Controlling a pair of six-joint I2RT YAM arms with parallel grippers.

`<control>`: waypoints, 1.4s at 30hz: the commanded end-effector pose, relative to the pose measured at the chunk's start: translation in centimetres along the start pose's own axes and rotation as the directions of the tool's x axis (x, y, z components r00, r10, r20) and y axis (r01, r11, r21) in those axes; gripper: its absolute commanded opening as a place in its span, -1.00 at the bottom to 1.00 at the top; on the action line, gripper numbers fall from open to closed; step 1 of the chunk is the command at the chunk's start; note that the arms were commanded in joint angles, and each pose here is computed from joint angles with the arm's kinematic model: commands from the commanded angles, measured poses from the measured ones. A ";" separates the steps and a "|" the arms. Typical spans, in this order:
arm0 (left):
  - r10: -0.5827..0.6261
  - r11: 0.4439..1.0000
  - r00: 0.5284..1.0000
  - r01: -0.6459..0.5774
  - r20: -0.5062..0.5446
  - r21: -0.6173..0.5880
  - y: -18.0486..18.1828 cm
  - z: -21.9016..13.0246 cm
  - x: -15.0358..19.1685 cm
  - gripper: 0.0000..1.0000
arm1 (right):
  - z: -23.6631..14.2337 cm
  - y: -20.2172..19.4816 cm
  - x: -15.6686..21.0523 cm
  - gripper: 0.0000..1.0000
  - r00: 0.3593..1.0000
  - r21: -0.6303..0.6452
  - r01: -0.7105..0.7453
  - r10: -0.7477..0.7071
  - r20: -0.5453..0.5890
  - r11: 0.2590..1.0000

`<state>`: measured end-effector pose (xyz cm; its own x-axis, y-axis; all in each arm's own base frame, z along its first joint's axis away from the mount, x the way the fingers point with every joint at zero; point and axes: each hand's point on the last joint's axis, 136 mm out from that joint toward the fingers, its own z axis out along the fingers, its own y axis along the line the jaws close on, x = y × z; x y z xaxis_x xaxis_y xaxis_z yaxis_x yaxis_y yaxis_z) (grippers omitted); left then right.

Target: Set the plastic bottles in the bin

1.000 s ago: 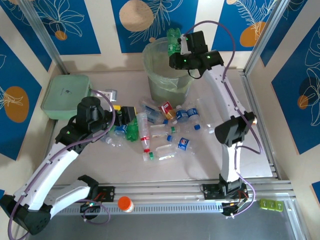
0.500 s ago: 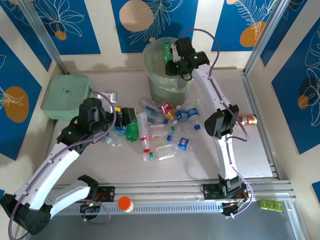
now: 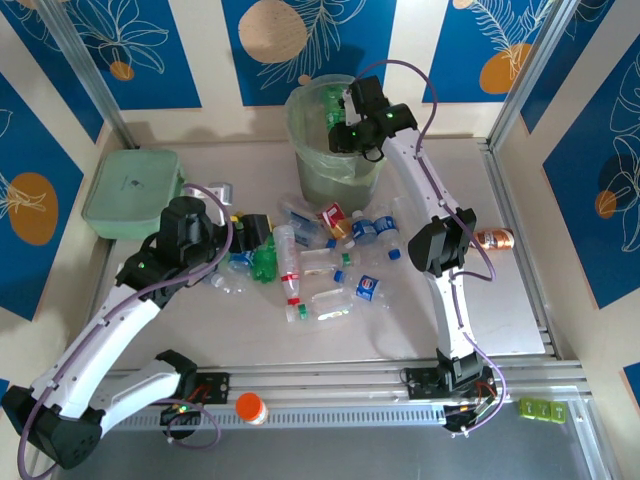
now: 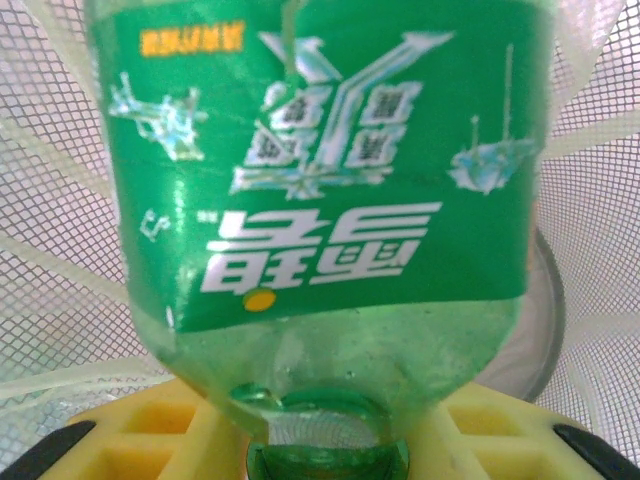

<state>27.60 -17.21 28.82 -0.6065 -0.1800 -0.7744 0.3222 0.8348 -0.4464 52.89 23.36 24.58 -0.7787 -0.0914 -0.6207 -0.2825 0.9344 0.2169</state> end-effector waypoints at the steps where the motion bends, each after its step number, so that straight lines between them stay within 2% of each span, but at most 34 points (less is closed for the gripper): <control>1: -0.008 1.000 1.000 0.008 0.024 -0.005 -0.1 -0.3 -0.5 0.74 | -2.2 0.3 -1.2 -0.19 0.999 -0.024 0.011 -0.010 0.043 1.000; 5: -0.019 1.000 1.000 0.019 0.017 -0.003 -0.1 -0.2 -0.4 0.74 | -2.3 0.1 -1.2 -0.06 0.999 -0.027 0.005 -0.004 0.041 1.000; 11: -0.032 0.999 0.999 0.033 0.024 -0.034 0.5 -0.5 -0.4 0.74 | -3.0 -0.1 -1.7 -0.04 0.998 -0.029 0.000 0.002 0.056 1.000; 16: -0.059 0.996 0.998 0.057 -0.030 -0.069 1.1 -0.3 0.1 0.74 | -6.2 0.4 -3.3 -0.05 0.992 -0.035 -0.002 0.006 0.126 0.999; 21: -0.219 0.960 0.971 0.196 -0.100 -0.199 4.2 0.1 1.0 0.71 | -11.3 2.4 -4.8 -0.07 0.973 -0.053 0.017 -0.005 0.229 0.998; 23: -0.325 0.912 0.943 0.290 -0.077 -0.289 6.5 -0.3 1.4 0.71 | -13.2 3.6 -4.8 -0.08 0.964 -0.053 0.031 -0.016 0.264 0.998; 26: -0.479 0.782 0.878 0.421 -0.010 -0.461 10.6 -1.2 2.7 0.72 | -15.6 4.1 -4.2 -0.06 0.952 0.000 -0.009 0.009 0.307 1.000; 29: -0.557 0.672 0.831 0.464 0.020 -0.578 13.4 -1.9 3.8 0.73 | -18.5 4.9 -2.4 -0.05 0.950 -0.035 -0.046 0.054 0.308 0.998; 33: -0.631 0.564 0.773 0.521 0.073 -0.641 16.4 -2.1 4.8 0.73 | -21.0 7.0 1.4 -0.01 0.931 -0.087 0.042 -0.008 0.365 0.995; 36: -0.664 0.473 0.734 0.560 0.143 -0.680 18.7 -2.6 5.3 0.73 | -22.3 7.2 4.5 0.00 0.927 -0.130 0.055 -0.003 0.375 0.990; 41: -0.665 0.368 0.715 0.567 0.217 -0.737 23.0 -1.7 5.8 0.73 | -23.9 7.0 8.9 0.03 0.924 -0.202 0.088 -0.004 0.383 0.975; 42: -0.661 0.365 0.718 0.563 0.219 -0.742 23.8 -1.2 5.6 0.73 | -24.2 7.2 9.6 0.04 0.922 -0.223 0.110 -0.015 0.387 0.969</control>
<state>30.06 0.33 16.08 -0.5375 -0.7699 -0.3442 -0.7085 0.6336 -0.3109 31.21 20.43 36.58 -0.5603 -0.0006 -0.8283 -0.4095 0.8695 0.2763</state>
